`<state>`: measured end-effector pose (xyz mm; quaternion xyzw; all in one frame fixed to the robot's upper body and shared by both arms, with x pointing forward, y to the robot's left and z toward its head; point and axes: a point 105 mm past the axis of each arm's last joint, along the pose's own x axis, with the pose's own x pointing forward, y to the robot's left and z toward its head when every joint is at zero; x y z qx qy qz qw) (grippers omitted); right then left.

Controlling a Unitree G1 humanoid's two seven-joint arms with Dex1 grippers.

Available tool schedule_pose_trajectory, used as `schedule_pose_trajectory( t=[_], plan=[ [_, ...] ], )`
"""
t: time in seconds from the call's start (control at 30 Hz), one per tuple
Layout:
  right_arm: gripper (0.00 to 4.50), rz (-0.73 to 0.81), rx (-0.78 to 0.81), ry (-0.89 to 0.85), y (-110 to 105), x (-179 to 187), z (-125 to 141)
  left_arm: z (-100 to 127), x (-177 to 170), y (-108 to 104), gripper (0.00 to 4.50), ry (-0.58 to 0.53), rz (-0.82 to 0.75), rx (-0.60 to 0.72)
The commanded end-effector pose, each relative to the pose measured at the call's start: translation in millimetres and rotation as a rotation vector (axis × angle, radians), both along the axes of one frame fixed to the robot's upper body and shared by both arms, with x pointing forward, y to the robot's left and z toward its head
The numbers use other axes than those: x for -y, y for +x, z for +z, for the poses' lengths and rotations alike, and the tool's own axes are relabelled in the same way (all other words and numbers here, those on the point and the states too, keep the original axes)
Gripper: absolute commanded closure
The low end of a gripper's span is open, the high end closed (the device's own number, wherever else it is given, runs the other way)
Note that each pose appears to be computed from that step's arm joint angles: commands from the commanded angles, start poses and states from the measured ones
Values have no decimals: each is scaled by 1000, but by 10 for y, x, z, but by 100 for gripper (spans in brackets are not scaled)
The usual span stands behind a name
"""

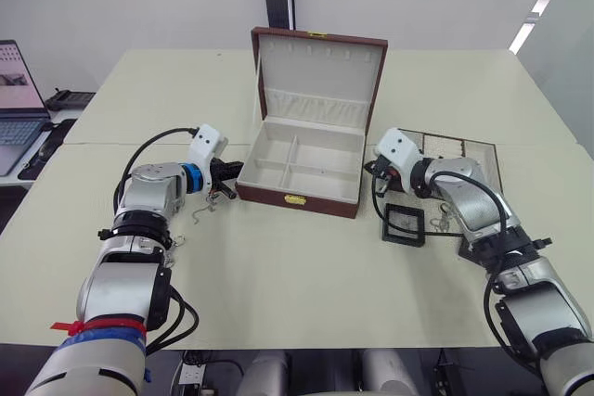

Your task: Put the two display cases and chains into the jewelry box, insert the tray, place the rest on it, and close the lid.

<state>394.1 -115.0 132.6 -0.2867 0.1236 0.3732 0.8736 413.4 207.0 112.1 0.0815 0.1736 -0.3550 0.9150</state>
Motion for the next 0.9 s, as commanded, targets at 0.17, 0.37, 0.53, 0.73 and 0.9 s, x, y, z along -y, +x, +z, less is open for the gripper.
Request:
schedule_pose_trajectory(
  t=[0.17, 0.37, 0.53, 0.73, 0.9],
  plan=[
    [448, 95, 20, 43, -117, -230, 130, 179, 276, -103, 450, -38, -181, 19],
    [448, 118, -16, 51, -235, -273, 46, 151, 287, -182, 450, -20, -206, 10],
    [448, 124, -22, 55, -256, -314, 23, 167, 278, -215, 450, -23, -206, 10],
    [448, 139, -21, 58, -240, -375, 22, 173, 268, -273, 450, -30, -213, 2],
    [448, 167, -26, 64, -254, -465, 15, 176, 239, -314, 450, -34, -211, -4]
  ],
)
